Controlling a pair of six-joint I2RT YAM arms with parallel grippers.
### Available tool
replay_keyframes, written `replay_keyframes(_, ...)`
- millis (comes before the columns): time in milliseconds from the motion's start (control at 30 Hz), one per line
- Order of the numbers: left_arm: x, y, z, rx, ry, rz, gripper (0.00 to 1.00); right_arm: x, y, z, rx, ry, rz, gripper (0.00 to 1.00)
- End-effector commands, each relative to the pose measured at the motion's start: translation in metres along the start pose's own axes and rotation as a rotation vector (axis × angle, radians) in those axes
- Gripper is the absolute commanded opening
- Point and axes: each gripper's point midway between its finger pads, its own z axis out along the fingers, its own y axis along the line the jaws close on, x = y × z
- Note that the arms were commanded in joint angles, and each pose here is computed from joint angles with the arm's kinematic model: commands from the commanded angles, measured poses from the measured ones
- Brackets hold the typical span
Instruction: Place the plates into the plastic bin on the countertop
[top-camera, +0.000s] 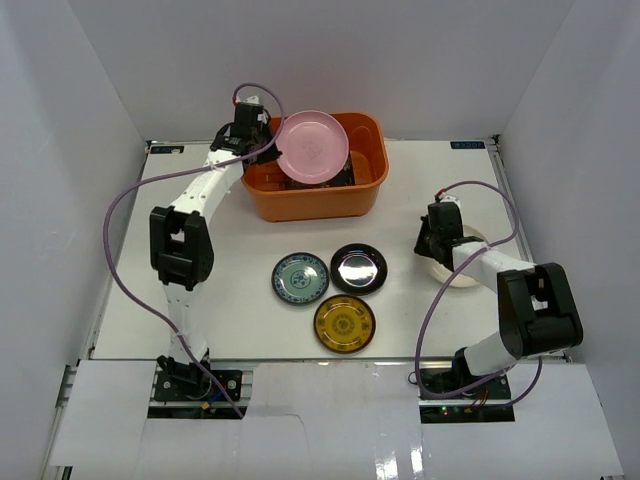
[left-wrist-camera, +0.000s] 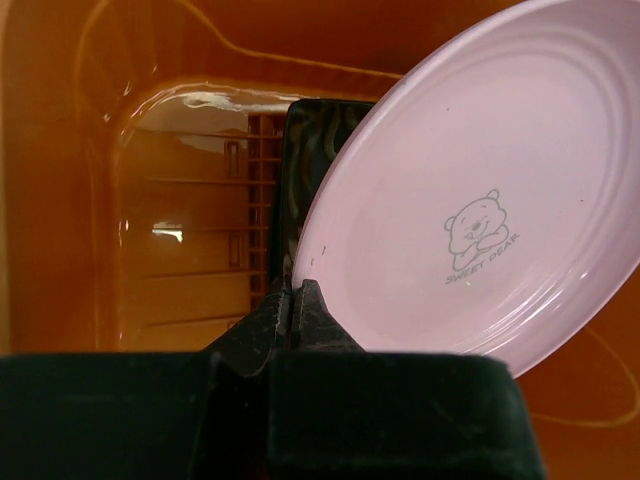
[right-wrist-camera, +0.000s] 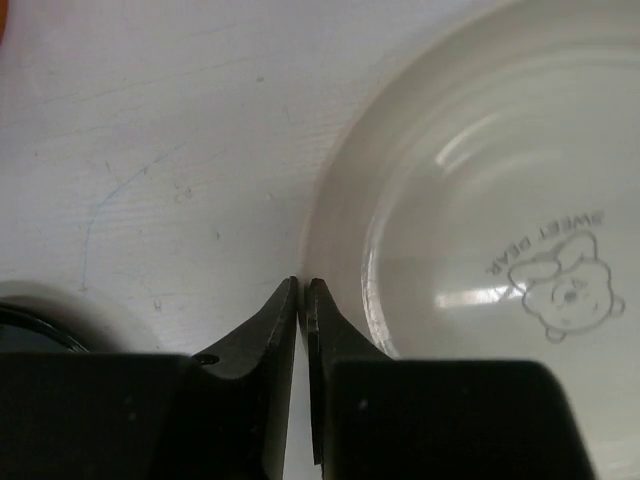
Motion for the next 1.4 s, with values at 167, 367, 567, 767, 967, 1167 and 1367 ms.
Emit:
replay_keyframes(167,-0.018,-0.018,0.018,0.033,-0.020,0.027,0.02,-0.032,0.005,-0.003,-0.001,-0.059,-0.079,0.08)
replay_keyframes(367,-0.018,-0.027,0.017,0.079,-0.010,0.028,0.39,-0.073,0.016,-0.039,-0.005,-0.188,-0.122,0.08)
replay_keyframes(567,-0.044,-0.058,-0.023,0.202,-0.051,0.020,0.63,-0.145,0.062,-0.098,-0.098,-0.371,-0.191,0.08)
replay_keyframes(767,-0.077,-0.082,-0.138,0.345,-0.203,0.011,0.66,-0.212,0.162,-0.136,-0.325,-0.518,-0.402,0.08)
replay_keyframes(967,-0.006,-0.038,-0.203,0.327,-0.216,-0.043,0.73,-0.264,0.264,-0.141,-0.512,-0.627,-0.647,0.08)
replay_keyframes(1167,0.110,0.006,-0.211,0.313,-0.023,-0.061,0.73,-0.218,0.361,-0.102,-0.678,-0.554,-0.921,0.08)
replay_keyframes(1367,0.194,0.043,-0.218,0.253,0.149,-0.113,0.73,-0.181,0.391,-0.054,-0.660,-0.514,-1.016,0.08)
